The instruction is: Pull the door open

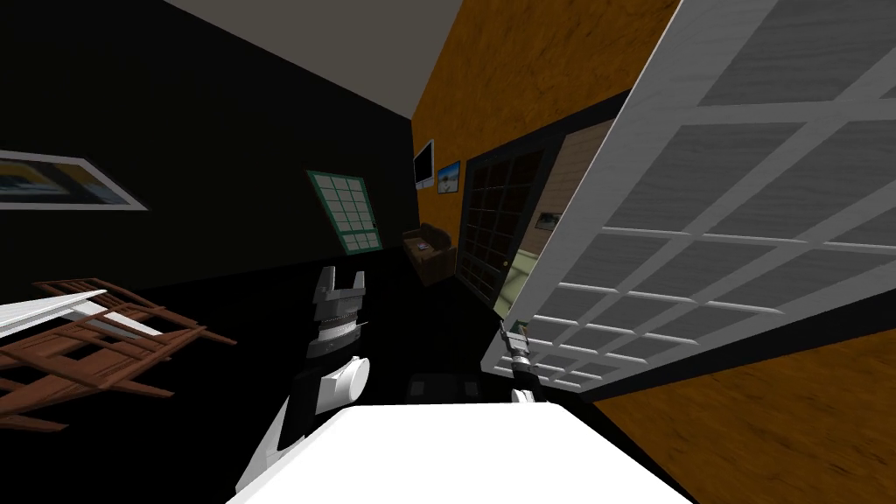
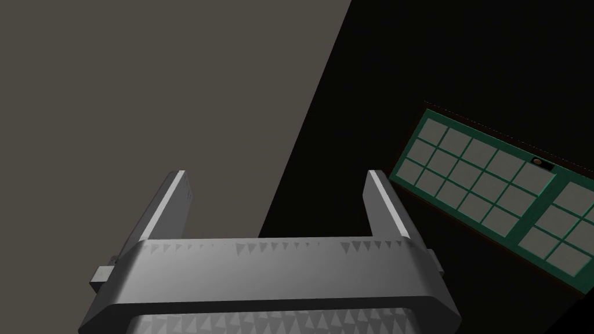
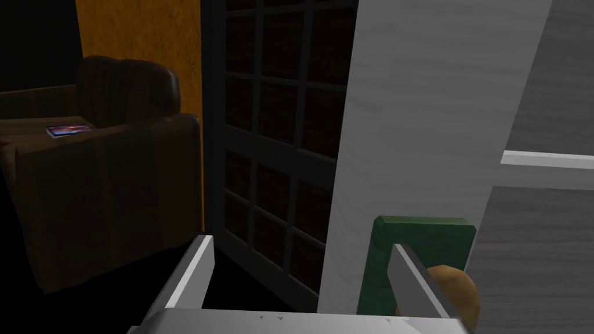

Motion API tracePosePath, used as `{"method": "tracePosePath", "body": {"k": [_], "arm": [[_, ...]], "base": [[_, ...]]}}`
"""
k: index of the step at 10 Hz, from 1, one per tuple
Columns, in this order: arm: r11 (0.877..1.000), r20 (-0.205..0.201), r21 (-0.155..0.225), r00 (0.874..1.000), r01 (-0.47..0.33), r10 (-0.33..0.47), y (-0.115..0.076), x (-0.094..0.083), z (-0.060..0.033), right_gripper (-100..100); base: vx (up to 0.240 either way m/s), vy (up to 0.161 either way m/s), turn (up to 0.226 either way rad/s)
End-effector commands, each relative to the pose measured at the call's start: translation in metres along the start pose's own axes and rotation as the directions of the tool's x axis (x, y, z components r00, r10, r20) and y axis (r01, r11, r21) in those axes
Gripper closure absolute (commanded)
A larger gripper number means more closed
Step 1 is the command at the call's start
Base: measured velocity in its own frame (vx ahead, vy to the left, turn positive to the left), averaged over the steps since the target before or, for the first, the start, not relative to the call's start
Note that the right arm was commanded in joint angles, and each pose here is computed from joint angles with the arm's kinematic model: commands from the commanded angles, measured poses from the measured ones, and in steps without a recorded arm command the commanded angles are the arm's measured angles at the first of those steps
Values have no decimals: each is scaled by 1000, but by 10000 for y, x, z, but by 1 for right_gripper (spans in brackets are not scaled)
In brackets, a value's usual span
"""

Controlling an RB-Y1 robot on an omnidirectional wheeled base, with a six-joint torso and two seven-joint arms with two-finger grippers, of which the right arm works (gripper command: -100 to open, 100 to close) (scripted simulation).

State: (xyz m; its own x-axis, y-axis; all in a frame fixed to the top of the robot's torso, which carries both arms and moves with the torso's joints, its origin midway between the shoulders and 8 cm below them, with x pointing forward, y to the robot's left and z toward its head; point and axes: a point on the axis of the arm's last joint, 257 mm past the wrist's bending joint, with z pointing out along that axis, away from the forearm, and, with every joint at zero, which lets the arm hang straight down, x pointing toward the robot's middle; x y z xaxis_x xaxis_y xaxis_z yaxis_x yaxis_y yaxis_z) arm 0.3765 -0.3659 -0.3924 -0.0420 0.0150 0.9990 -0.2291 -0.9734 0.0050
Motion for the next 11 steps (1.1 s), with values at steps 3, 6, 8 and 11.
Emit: {"method": "tracePosePath", "body": {"k": [3, 6, 8, 11], "arm": [[999, 3, -40, 1000, 13, -13, 361, -40, -178, -100], [999, -7, -48, 1000, 15, -15, 450, -16, -217, -100], [998, -1, -56, 1000, 19, -19, 521, -46, -270, -100], [999, -27, -34, 1000, 8, -9, 373, 24, -204, 100]], "base": [[38, -37, 65], [11, -16, 44], [4, -8, 38], [-1, 8, -2]]}}
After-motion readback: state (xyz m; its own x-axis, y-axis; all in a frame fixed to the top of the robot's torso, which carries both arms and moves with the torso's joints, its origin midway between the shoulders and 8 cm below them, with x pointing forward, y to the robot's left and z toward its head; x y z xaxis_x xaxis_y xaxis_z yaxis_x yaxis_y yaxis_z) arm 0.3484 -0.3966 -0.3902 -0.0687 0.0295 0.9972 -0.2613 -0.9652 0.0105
